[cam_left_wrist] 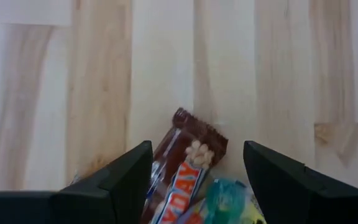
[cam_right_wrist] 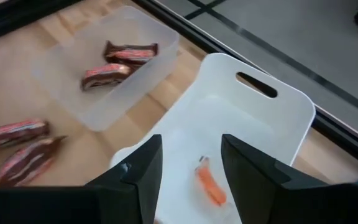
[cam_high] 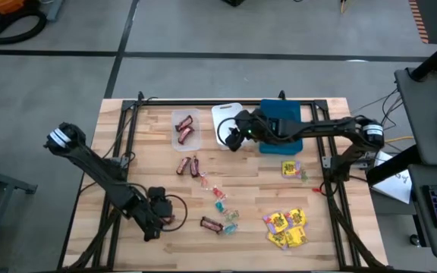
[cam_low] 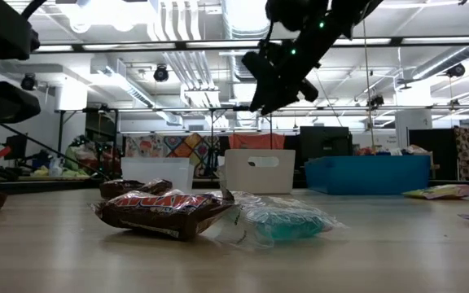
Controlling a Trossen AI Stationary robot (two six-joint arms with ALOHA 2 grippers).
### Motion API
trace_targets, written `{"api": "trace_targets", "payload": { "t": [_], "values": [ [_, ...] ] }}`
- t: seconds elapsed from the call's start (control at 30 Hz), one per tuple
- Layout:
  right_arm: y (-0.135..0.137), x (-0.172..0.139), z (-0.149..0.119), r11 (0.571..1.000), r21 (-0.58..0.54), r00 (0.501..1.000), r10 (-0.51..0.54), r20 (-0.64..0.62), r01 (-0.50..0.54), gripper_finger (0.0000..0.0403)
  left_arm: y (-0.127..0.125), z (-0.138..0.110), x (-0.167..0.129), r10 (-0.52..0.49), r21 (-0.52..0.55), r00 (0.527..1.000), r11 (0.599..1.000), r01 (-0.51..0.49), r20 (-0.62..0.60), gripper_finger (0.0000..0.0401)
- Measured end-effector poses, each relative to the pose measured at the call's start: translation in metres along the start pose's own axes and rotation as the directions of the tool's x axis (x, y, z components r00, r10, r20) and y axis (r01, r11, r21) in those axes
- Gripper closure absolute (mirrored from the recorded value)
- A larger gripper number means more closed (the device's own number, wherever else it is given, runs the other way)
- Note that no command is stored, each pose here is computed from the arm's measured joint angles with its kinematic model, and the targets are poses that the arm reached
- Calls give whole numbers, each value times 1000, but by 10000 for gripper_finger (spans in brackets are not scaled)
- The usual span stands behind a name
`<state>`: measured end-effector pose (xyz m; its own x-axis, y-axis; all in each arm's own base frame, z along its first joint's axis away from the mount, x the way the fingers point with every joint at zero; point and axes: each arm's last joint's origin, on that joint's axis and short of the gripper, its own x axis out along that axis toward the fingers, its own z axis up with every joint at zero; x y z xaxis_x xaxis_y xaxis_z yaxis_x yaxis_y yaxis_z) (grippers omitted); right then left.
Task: Sort candy
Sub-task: Put the bottom left brown candy bar into the transparent bin
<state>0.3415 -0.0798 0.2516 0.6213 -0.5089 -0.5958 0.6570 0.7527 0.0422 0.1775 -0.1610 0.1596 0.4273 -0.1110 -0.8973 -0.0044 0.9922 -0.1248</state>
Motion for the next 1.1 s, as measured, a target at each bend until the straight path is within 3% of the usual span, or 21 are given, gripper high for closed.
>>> {"api": "trace_targets", "payload": {
  "t": [0.5,0.9,1.1],
  "values": [
    [38,-65,1,982,-62,980,183,81,-178,245,-6,-3,29,67,31,996,997,-65,-67,176],
    [62,-104,-8,948,-97,945,311,101,-302,245,-7,1,27,76,72,995,995,-71,-59,315],
    [67,-130,-17,928,-122,931,361,62,-351,245,-12,18,19,84,153,996,984,-86,22,348]
  ]
}}
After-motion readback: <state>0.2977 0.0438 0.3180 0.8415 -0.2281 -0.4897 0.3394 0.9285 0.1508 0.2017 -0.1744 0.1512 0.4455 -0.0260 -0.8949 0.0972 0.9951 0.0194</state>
